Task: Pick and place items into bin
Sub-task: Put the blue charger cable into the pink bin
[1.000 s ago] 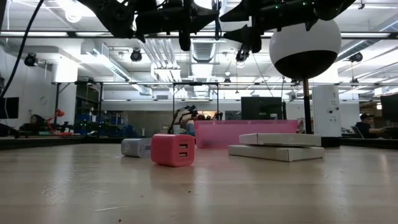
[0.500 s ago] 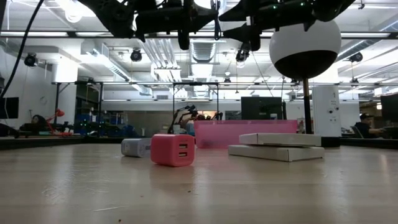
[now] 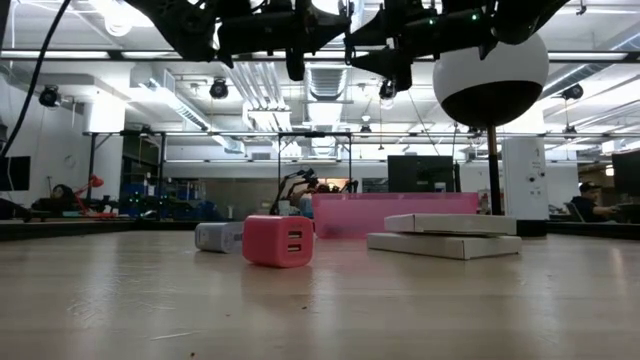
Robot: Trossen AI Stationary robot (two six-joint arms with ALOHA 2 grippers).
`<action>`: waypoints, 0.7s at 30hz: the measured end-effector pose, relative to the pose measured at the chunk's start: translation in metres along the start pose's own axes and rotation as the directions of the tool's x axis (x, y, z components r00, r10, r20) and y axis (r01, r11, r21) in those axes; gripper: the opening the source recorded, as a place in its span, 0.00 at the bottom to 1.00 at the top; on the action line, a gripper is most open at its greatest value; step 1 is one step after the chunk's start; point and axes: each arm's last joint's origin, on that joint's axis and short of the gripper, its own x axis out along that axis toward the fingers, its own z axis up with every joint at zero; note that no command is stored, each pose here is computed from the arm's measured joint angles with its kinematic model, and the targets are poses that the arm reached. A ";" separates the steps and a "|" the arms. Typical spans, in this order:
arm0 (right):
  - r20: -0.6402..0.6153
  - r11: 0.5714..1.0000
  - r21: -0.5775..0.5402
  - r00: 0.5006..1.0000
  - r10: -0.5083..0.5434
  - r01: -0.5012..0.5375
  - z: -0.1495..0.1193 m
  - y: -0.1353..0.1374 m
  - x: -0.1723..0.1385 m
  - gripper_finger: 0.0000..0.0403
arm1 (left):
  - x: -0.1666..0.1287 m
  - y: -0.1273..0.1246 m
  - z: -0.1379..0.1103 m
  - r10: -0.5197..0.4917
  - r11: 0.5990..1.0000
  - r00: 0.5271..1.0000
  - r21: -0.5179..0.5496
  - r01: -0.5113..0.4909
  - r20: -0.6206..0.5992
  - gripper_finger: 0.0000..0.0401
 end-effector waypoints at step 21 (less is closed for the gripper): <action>0.001 0.997 0.080 1.000 -0.016 0.016 0.000 0.000 0.000 0.02 | -0.001 0.001 -0.002 0.006 1.000 1.000 -0.002 -0.006 -0.005 0.09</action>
